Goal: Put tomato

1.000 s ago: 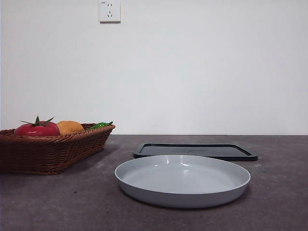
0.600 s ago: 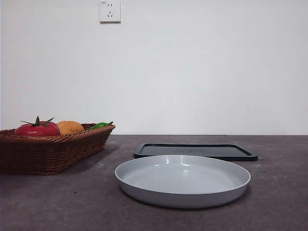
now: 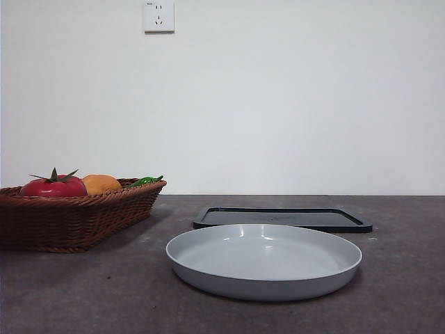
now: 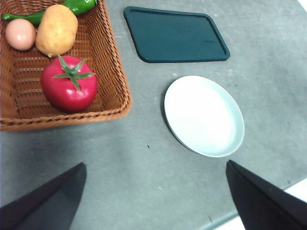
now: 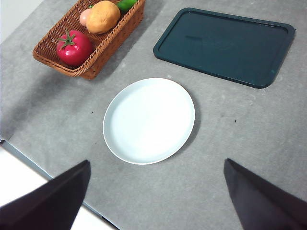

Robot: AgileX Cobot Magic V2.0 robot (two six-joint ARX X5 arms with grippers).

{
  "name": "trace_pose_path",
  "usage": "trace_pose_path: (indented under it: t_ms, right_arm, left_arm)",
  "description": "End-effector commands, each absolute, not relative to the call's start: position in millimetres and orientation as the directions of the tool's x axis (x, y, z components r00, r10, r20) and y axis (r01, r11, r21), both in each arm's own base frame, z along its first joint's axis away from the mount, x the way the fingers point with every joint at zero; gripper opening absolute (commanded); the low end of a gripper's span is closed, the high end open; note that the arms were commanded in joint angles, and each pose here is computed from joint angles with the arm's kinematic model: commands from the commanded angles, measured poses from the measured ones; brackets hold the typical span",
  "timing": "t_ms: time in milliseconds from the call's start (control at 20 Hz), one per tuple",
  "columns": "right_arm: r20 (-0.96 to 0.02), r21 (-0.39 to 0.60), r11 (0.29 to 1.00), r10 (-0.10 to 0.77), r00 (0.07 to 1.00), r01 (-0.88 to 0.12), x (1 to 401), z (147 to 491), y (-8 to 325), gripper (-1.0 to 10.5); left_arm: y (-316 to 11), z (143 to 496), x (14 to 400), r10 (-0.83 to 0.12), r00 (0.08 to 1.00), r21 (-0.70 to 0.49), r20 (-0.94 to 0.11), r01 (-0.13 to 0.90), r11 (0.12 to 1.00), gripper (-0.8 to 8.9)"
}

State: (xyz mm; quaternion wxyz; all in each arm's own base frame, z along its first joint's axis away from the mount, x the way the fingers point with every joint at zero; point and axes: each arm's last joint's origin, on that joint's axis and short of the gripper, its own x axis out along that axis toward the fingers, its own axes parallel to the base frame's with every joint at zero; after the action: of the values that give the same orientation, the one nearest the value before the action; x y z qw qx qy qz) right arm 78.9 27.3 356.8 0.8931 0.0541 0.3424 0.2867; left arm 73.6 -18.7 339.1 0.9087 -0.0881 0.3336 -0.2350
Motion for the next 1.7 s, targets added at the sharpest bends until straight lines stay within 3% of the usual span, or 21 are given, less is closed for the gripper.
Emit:
trace_pose_path:
  t_ms: [50, 350, 650, 950, 1150, 1700]
  right_arm:
    - [-0.566, 0.278, 0.826, 0.554, 0.611, -0.491, 79.5, 361.6, 27.8, 4.6]
    - [-0.570, 0.281, 0.826, 0.554, 0.607, -0.489, 81.0, 361.2, 28.1, 4.6]
    - [-0.574, 0.283, 0.826, 0.553, 0.604, -0.488, 82.8, 360.8, 28.4, 4.6]
    - [-0.575, 0.285, 0.826, 0.553, 0.603, -0.486, 82.7, 360.8, 28.4, 4.6]
    - [-0.575, 0.285, 0.826, 0.553, 0.603, -0.486, 82.8, 360.6, 28.4, 4.6]
    - [-0.576, 0.286, 0.826, 0.553, 0.602, -0.485, 82.8, 360.6, 28.4, 4.6]
  left_arm:
    - [-18.6, 346.5, 77.8, -0.468, 0.696, -0.284, -0.545, 0.372, 0.884, 5.18]
    - [-21.3, 345.4, 109.3, -0.465, 0.688, -0.287, -0.557, 0.367, 0.885, 5.32]
    - [-24.9, 335.0, 172.8, -0.400, 0.717, -0.230, -0.572, 0.328, 0.916, 5.32]
    - [-31.6, 303.6, 230.8, -0.388, 0.669, -0.190, -0.634, 0.352, 0.917, 5.32]
    - [-38.6, 278.8, 258.9, -0.330, 0.644, -0.135, -0.691, 0.333, 0.933, 5.32]
    - [-54.4, 227.9, 300.6, -0.293, 0.583, -0.091, -0.758, 0.349, 0.933, 5.33]
